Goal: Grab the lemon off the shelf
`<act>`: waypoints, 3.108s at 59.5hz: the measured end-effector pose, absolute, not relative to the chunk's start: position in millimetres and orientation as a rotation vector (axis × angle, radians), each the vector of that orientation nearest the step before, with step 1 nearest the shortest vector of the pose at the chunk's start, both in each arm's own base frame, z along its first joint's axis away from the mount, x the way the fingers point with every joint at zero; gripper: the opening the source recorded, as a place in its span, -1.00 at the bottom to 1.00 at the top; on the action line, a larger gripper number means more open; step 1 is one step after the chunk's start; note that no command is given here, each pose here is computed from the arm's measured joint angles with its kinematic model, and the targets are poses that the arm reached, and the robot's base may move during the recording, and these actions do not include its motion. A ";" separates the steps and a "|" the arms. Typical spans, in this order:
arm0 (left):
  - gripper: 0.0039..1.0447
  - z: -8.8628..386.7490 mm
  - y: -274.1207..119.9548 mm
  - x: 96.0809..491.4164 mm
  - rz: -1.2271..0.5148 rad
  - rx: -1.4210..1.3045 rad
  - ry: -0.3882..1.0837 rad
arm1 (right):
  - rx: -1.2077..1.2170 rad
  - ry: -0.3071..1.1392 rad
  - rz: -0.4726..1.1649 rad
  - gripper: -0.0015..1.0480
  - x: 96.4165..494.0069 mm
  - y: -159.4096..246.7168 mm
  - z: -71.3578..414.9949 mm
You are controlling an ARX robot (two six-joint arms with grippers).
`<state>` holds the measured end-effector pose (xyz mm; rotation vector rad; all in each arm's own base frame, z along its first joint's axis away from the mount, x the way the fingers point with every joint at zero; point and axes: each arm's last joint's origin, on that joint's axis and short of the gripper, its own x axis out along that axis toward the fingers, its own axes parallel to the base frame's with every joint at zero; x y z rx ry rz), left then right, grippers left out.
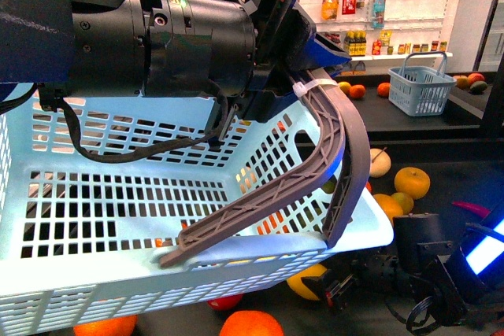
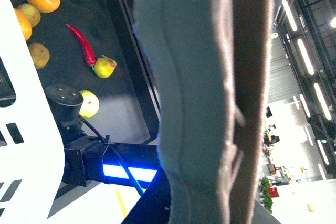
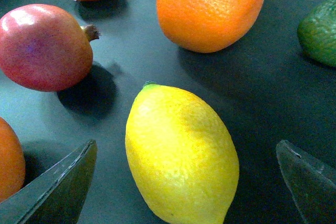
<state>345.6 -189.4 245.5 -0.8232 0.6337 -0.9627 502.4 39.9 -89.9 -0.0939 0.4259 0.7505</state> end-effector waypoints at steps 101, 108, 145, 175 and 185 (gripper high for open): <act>-0.86 245.5 -189.4 345.6 -0.962 -0.823 0.634 | -0.077 0.254 0.370 0.27 447.3 -79.9 22.7; -0.86 245.5 -189.5 345.5 -0.964 -0.823 0.634 | -0.055 0.159 0.371 0.27 439.6 -77.7 63.9; -0.86 245.5 -189.4 345.6 -0.963 -0.823 0.634 | 0.063 0.052 0.624 0.26 389.8 46.0 136.7; -0.86 245.6 -189.1 345.9 -0.958 -0.822 0.630 | 0.023 0.114 0.672 0.62 373.4 77.5 121.1; -0.86 245.6 -189.3 345.6 -0.966 -0.823 0.635 | 0.044 0.098 0.589 0.98 374.7 64.3 132.8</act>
